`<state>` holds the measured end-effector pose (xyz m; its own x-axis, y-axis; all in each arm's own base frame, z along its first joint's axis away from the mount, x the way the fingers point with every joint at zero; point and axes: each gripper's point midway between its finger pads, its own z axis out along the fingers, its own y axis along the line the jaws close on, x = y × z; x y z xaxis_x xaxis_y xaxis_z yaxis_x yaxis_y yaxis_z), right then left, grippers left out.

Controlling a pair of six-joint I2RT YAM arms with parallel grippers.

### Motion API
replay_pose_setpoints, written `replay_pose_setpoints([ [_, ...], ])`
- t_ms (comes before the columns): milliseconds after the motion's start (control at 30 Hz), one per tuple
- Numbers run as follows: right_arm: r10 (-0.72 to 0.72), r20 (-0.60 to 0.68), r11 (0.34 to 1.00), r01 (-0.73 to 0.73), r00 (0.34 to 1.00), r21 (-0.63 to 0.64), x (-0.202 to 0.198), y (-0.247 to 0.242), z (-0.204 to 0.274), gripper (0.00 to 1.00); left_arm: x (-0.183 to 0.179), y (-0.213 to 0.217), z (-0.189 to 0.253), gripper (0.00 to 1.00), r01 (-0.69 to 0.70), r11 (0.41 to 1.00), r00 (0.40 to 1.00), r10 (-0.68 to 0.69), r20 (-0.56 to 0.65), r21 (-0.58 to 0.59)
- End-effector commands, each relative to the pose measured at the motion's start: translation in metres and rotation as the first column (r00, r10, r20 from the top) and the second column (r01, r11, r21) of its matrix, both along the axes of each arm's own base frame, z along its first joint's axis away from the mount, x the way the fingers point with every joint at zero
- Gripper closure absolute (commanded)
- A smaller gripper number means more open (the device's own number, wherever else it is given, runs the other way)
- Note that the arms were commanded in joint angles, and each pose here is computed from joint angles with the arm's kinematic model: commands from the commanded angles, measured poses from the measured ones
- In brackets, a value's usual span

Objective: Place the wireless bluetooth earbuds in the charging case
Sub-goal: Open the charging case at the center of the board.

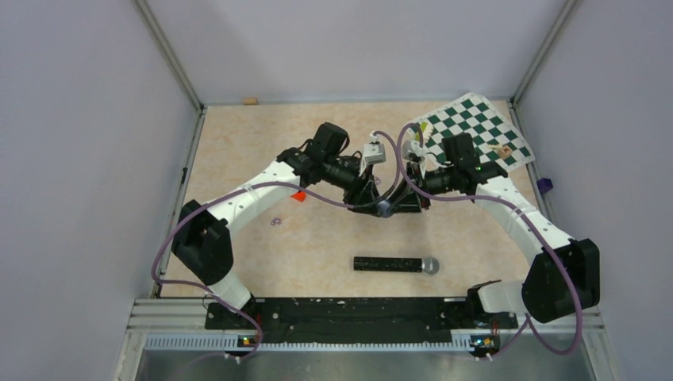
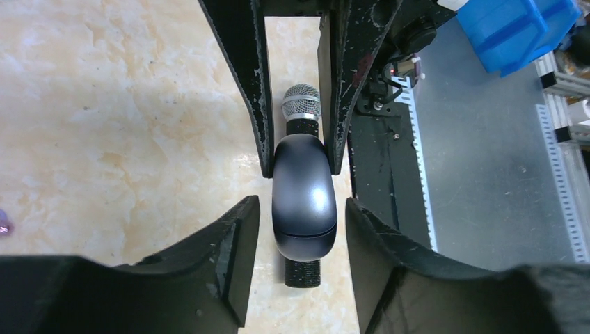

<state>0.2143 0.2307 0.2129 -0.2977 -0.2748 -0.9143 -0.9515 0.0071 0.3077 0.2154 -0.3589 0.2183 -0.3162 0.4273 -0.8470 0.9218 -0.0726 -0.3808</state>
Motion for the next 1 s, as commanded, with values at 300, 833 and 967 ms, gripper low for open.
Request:
replay_pose_setpoints([
  [300, -0.018, 0.169, 0.993, -0.002, 0.985, 0.117, 0.010, 0.003, 0.058, 0.86, -0.005, 0.000, 0.037, 0.15, 0.032, 0.996, 0.997, -0.025, 0.078, -0.086],
  [833, -0.040, 0.088, 0.990, 0.028, 0.995, 0.136, 0.014, 0.005, 0.045, 0.86, -0.001, 0.002, 0.046, 0.33, 0.008, 0.994, 0.996, 0.001, 0.090, -0.107],
  [967, -0.042, 0.083, 0.991, 0.031, 0.996, 0.130, 0.015, 0.005, 0.041, 0.86, 0.000, 0.004, 0.051, 0.34, 0.003, 0.993, 0.995, 0.009, 0.099, -0.121],
])
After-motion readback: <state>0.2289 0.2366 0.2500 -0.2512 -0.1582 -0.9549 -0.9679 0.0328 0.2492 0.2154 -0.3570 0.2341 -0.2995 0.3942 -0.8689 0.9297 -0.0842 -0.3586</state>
